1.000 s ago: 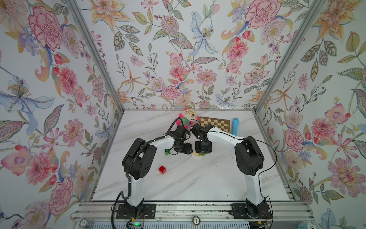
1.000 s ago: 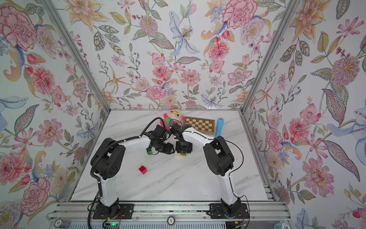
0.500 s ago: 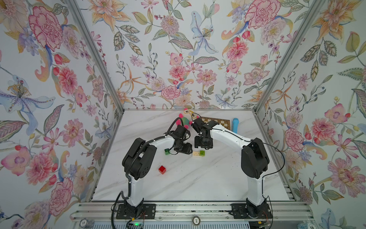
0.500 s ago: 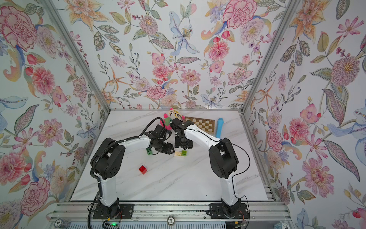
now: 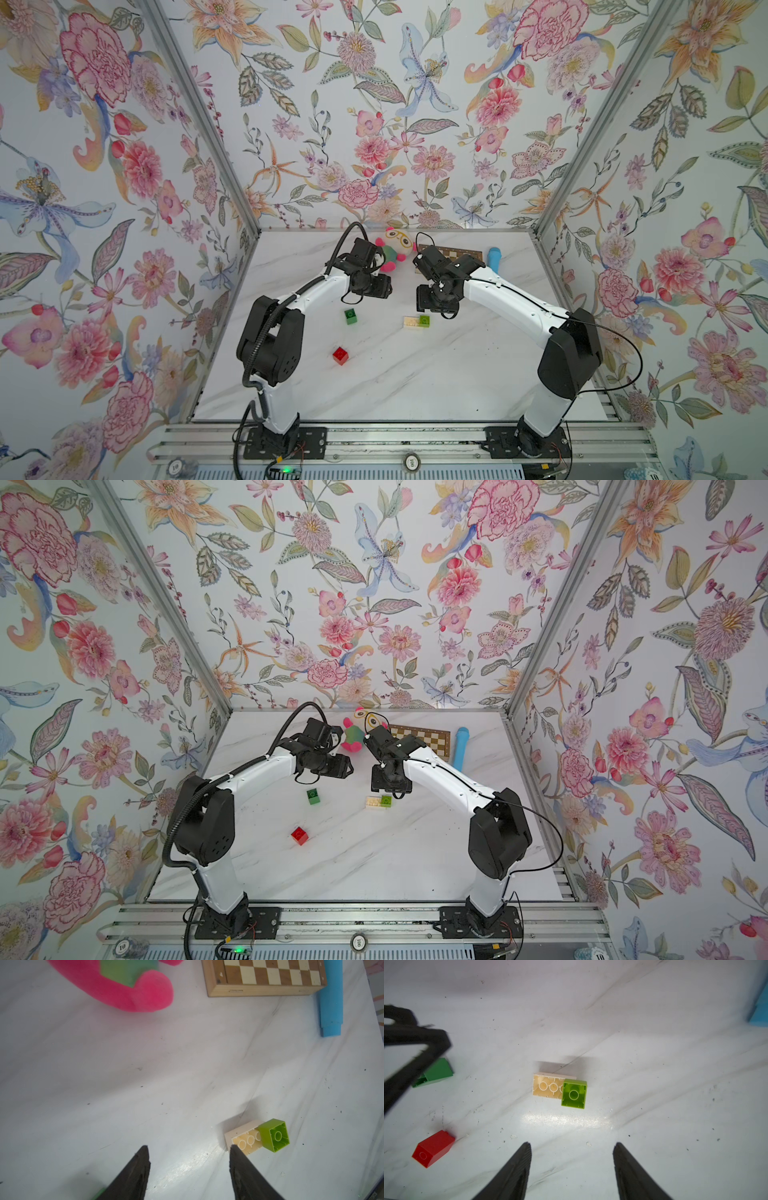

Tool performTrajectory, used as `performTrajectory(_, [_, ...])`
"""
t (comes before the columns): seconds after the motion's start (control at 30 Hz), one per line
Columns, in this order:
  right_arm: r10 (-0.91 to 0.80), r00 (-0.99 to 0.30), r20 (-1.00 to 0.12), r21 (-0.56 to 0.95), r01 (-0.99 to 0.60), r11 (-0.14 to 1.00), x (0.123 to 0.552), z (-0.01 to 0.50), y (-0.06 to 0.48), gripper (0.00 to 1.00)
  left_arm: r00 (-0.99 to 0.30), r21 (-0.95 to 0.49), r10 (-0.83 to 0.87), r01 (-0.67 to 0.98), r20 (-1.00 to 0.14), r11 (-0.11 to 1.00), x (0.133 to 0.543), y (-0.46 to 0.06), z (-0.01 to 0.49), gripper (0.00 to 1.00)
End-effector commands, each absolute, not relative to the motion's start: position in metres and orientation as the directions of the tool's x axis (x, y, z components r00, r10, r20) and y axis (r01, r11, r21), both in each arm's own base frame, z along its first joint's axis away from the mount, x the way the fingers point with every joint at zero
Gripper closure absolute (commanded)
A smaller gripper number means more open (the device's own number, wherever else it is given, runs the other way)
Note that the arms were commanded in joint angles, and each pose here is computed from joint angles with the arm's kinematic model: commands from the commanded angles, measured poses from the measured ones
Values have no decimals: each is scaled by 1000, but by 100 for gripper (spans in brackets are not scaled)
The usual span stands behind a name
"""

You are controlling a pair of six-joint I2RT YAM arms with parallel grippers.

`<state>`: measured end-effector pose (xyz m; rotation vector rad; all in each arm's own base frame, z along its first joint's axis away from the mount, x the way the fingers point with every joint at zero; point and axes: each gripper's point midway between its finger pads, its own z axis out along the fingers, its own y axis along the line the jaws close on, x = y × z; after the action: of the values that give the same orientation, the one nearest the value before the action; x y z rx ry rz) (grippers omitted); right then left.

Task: Assemble the letter r with lego
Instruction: Assemble the lego brick with the lego brick, then pick up the lego brick from the center of the board, then adjust the lego brick at the center of the board.

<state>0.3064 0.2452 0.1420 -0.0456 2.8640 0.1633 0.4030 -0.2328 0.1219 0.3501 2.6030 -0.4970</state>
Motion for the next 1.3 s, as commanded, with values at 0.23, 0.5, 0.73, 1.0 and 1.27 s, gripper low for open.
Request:
performTrajectory(0.23, [-79, -962, -261, 115, -113, 987, 293, 147, 250, 1, -904, -186, -43, 41, -425, 982, 350, -154, 115, 34])
performTrajectory(0.5, [-109, -969, -221, 150, -144, 978, 277, 143, 244, 1, -903, -201, -115, -33, -414, 979, 334, -143, 107, 34])
performTrajectory(0.73, [-88, -973, -213, 188, -129, 974, 264, 132, 231, 1, -910, -153, -120, -63, -397, 986, 337, -138, 94, 35])
performTrajectory(1.0, [-68, -975, -213, 201, -112, 973, 266, 131, 221, 1, -932, -129, -119, -78, -342, 989, 344, -141, 63, 37])
performTrajectory(1.27, [-71, -978, -199, 223, -115, 968, 270, 126, 225, 1, -943, -112, -109, -77, -315, 991, 349, -143, 49, 40])
